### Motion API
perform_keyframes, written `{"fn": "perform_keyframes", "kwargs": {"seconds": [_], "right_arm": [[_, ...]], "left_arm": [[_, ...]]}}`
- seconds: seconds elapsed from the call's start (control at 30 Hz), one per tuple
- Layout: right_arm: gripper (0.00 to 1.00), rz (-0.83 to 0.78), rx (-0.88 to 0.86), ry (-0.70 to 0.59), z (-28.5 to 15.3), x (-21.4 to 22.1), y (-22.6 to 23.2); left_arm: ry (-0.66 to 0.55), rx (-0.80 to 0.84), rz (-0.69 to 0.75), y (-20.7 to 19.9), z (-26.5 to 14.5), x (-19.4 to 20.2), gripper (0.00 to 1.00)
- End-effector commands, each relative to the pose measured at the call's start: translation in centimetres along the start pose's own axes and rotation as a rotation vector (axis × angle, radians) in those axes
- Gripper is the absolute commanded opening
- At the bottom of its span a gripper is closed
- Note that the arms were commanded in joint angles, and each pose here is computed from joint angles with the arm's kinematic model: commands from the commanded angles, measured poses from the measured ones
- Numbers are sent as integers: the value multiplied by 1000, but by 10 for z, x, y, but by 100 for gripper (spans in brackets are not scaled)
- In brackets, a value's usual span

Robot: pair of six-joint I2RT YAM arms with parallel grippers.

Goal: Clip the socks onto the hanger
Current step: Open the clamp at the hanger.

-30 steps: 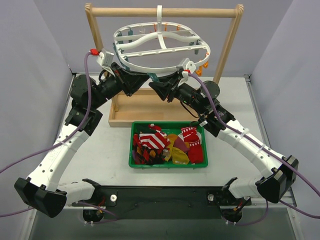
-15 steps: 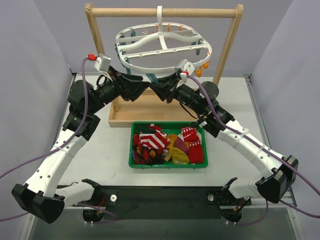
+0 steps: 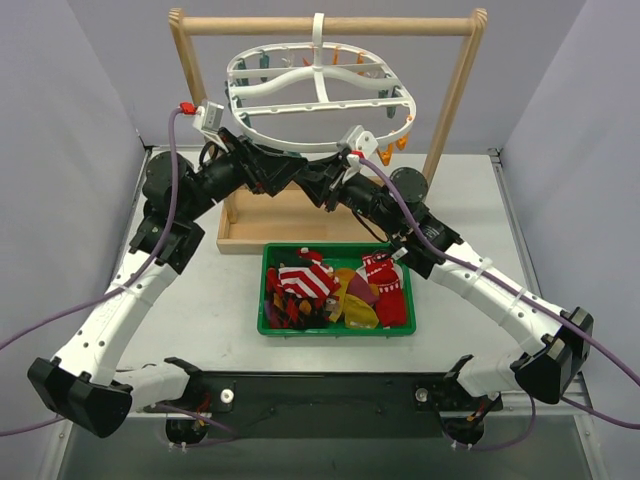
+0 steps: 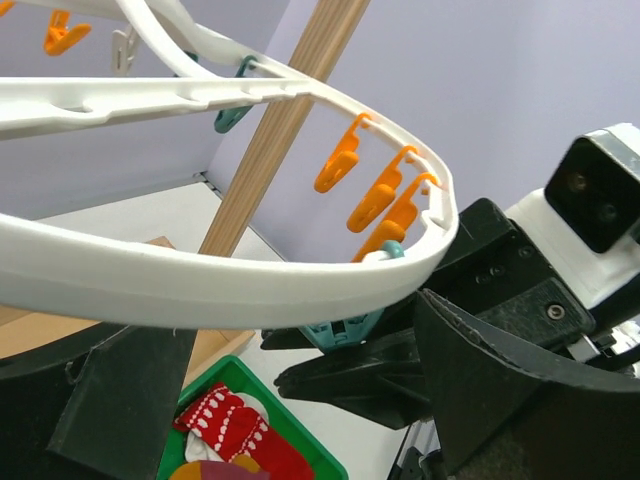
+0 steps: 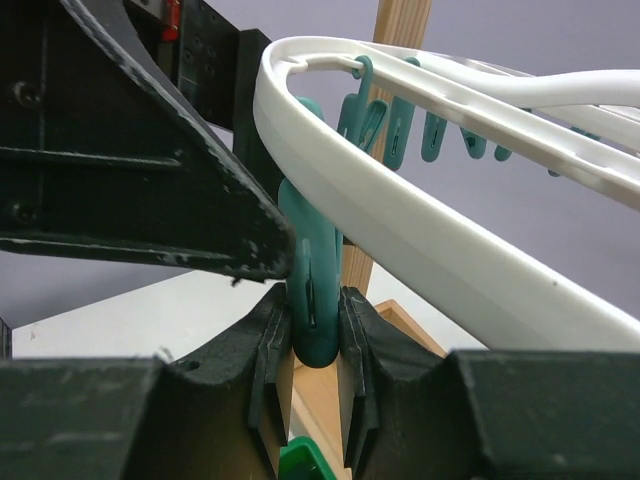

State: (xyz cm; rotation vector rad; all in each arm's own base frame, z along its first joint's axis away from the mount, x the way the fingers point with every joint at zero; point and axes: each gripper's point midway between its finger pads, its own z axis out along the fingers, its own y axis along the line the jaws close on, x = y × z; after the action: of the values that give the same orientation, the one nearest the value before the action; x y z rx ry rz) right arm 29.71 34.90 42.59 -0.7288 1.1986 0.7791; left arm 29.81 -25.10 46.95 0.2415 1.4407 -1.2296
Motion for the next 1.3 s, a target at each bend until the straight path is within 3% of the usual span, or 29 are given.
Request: {"fn": "perform_keyframes", "kwargs": {"seconds": [0.0, 0.17, 0.37, 0.4, 0.57, 0.67, 0.77, 0.87, 0.9, 0.97, 1.0, 1.07, 1.2, 1.27], "right_arm": [[0, -51, -12, -124, 6, -43, 4], [0, -49, -17, -120, 8, -41, 6], [0, -48, -11, -108, 9, -35, 6], [0, -48, -11, -109, 9, -35, 6], [0, -45, -13, -105, 11, -33, 7], [0, -44, -11, -110, 11, -34, 6], [0, -43, -15, -112, 13, -35, 8], [9, -35, -1, -98, 12, -29, 7], [20, -29, 11, -100, 9, -31, 6], [29, -19, 58, -87, 3, -22, -1], [39, -16, 75, -97, -4, -27, -2], [50, -8, 103, -78, -13, -17, -6], [91, 2, 179, -22, -39, -16, -14], [100, 38, 198, 20, -50, -7, -14]], "left_arm": [[-22, -7, -72, -9, 5, -12, 97], [-32, -16, -69, -7, 8, -14, 95], [-57, 6, -69, -17, 11, -28, 82], [-58, 3, -71, -16, 11, -29, 79], [-54, 14, -64, -19, 10, -28, 45], [-48, 16, -64, -18, 10, -25, 37], [-43, 6, -69, -14, 10, -22, 35], [-45, 1, -54, -12, 9, -21, 25], [-44, -4, -47, -11, 9, -20, 17], [-50, -5, -37, -11, 8, -22, 8], [-52, -2, -28, -12, 8, -23, 0], [-48, -7, -24, -9, 7, -21, 0], [-40, 5, -2, -10, 6, -18, 0], [-39, 11, 11, -11, 6, -18, 0]]}}
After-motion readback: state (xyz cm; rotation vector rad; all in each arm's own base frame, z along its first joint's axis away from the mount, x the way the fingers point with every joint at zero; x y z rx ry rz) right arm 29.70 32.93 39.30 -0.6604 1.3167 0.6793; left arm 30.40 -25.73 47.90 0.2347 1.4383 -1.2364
